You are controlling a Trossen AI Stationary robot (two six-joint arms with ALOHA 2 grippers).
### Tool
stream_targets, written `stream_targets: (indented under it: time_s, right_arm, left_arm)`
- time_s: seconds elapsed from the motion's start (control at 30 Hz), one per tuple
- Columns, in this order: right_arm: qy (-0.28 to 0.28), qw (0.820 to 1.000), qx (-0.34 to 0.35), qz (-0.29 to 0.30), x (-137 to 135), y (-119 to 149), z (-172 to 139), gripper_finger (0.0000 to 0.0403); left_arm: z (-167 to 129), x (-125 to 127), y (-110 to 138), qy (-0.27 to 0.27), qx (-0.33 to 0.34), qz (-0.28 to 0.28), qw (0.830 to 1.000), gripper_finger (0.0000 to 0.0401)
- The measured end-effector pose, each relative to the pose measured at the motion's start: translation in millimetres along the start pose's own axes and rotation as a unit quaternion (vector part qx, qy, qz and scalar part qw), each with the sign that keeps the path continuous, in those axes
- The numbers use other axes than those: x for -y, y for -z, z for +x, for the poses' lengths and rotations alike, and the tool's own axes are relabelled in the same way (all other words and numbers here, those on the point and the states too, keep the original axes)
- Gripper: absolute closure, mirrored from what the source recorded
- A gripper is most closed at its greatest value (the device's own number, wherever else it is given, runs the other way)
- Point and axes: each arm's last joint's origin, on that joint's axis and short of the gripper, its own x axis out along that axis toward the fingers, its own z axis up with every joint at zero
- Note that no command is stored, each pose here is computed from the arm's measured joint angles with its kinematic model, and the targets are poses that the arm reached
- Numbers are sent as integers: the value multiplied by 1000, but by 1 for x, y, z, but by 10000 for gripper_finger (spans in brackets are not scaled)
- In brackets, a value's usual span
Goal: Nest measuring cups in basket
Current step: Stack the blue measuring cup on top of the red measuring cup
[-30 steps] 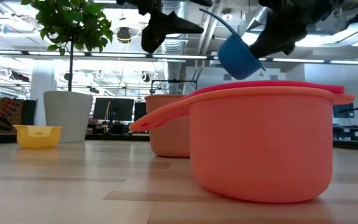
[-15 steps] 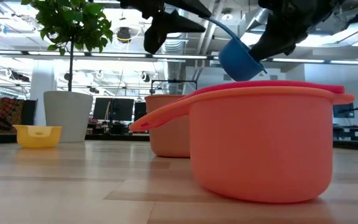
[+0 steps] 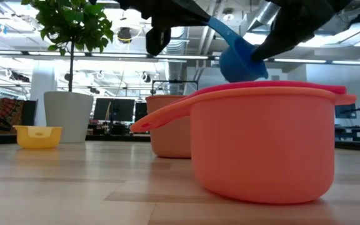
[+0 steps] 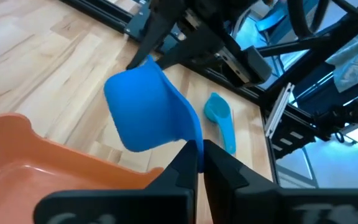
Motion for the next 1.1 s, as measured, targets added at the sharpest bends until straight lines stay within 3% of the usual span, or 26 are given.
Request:
stream_targets:
  time_s: [0.27,0.47,0.73,1.1]
  right_arm:
    - [85,988,20,-131,-6,2,-8,239]
    - [134,968,42,-207,-12,0,-15,211]
    - [127,945,70,-294,-17,-10,-17,243]
    - [131,937,88,-313,-18,-16,-18,321]
  left_arm:
    - [0,0,-1,0,4,1,1000,401]
    - [0,0,-2,-11,18,-2,1000,401]
    - [-1,4,-9,11,53,-22,998,401]
    - [-1,3,-12,15,62,-36,997,401]
